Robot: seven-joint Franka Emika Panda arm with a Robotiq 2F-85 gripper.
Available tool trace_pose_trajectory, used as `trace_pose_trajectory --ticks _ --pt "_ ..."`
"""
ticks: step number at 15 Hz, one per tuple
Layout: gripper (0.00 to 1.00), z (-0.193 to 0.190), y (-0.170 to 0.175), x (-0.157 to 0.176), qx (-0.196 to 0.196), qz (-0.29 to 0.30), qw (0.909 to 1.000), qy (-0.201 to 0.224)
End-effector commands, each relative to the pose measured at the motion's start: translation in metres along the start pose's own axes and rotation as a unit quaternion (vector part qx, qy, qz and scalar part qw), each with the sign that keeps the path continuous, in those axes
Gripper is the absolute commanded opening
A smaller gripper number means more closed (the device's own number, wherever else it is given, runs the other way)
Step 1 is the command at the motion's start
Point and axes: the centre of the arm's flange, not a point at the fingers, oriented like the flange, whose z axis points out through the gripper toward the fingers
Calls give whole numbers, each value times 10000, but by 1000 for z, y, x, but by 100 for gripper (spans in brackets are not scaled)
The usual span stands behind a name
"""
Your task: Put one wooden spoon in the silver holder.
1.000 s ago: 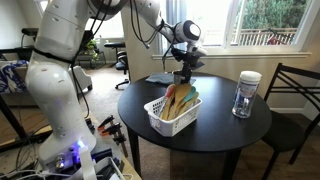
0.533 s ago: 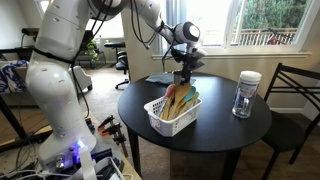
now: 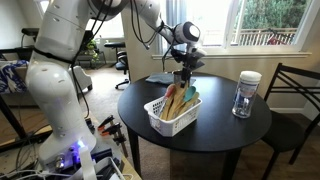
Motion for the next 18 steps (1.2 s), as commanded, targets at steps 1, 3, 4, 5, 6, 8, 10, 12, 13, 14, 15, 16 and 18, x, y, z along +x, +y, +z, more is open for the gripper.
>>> trace_pose_trajectory --ticks 1,3,4,5,6,8,10,12,13,14,15,16,18 --pt "10 0 2 -2 -59 169 9998 75" --pt "2 0 2 -2 -64 162 9998 92" --pt "1 0 2 -3 -72 139 9998 97" --pt "0 -1 4 -4 -83 110 9999 95" --pt "3 -2 6 -4 -87 67 9999 108" --pt "3 -10 14 -7 56 -92 9999 99" --pt "3 -24 27 -12 215 -206 9994 186" --pt "3 -45 46 -16 425 -410 9981 167" --pt "3 -56 55 -17 510 -519 9972 168" --pt "3 -67 63 -18 603 -614 9961 201" --pt "3 -80 73 -17 703 -681 9949 232" --pt "3 -92 82 -16 793 -728 9938 269" --pt "3 -112 99 -12 960 -779 9918 323"
